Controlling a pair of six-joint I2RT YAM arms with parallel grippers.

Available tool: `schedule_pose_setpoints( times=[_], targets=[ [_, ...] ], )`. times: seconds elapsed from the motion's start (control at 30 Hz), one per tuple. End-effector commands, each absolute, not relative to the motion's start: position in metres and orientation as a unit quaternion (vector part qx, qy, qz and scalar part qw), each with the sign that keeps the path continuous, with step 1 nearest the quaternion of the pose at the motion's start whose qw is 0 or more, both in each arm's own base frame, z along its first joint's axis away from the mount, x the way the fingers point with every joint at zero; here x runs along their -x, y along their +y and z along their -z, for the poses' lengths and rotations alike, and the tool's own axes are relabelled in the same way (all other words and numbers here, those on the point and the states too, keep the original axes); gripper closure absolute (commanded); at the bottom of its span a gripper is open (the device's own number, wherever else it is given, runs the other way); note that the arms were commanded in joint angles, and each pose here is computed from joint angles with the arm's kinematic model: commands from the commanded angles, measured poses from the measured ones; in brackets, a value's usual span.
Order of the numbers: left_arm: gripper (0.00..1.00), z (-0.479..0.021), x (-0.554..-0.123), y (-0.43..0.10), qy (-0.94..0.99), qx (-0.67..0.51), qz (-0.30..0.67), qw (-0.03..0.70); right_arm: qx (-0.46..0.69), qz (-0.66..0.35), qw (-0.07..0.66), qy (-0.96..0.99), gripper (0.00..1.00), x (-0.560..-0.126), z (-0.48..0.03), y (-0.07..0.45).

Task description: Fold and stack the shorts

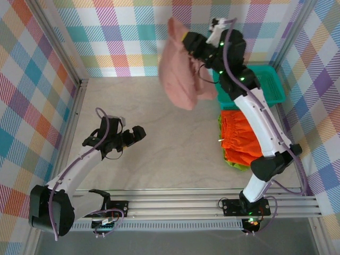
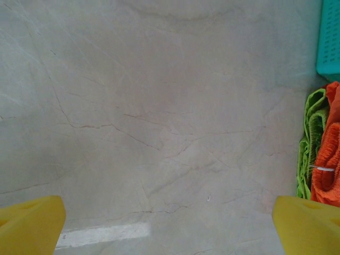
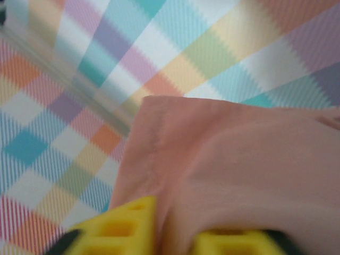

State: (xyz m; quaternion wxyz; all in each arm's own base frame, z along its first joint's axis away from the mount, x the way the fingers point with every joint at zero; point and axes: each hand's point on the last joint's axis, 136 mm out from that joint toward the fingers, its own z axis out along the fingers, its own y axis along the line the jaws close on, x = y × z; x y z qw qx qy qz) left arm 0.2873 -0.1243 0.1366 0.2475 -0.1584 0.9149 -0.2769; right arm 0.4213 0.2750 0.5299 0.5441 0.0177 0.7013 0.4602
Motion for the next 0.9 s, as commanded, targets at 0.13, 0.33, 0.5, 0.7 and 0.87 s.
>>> schedule_pose_setpoints(
  times=[0.13,0.33,0.5,0.7,0.87],
  targets=[
    [0.00,-0.180,-0.278,-0.104,0.901,0.178,0.255,0.304,0.092,-0.375,0.437,0.813,0.20,-0.413,-0.400,0.347],
    [0.00,-0.217,-0.270,-0.095,0.886,0.171,0.254,0.349,0.102,-0.311,0.412,0.851,0.14,-0.393,-0.340,0.322],
    [0.00,-0.214,-0.284,-0.098,0.905,0.147,0.226,0.330,0.092,-0.251,0.410,0.872,0.09,-0.364,-0.300,0.278],
    [0.00,-0.170,-0.316,-0.114,0.939,0.128,0.183,0.260,0.072,-0.204,0.402,0.890,0.01,-0.328,-0.260,0.232],
    [0.03,-0.141,-0.342,-0.127,0.966,0.095,0.120,0.210,0.071,-0.188,0.381,0.902,0.00,-0.310,-0.233,0.217]
  ],
)
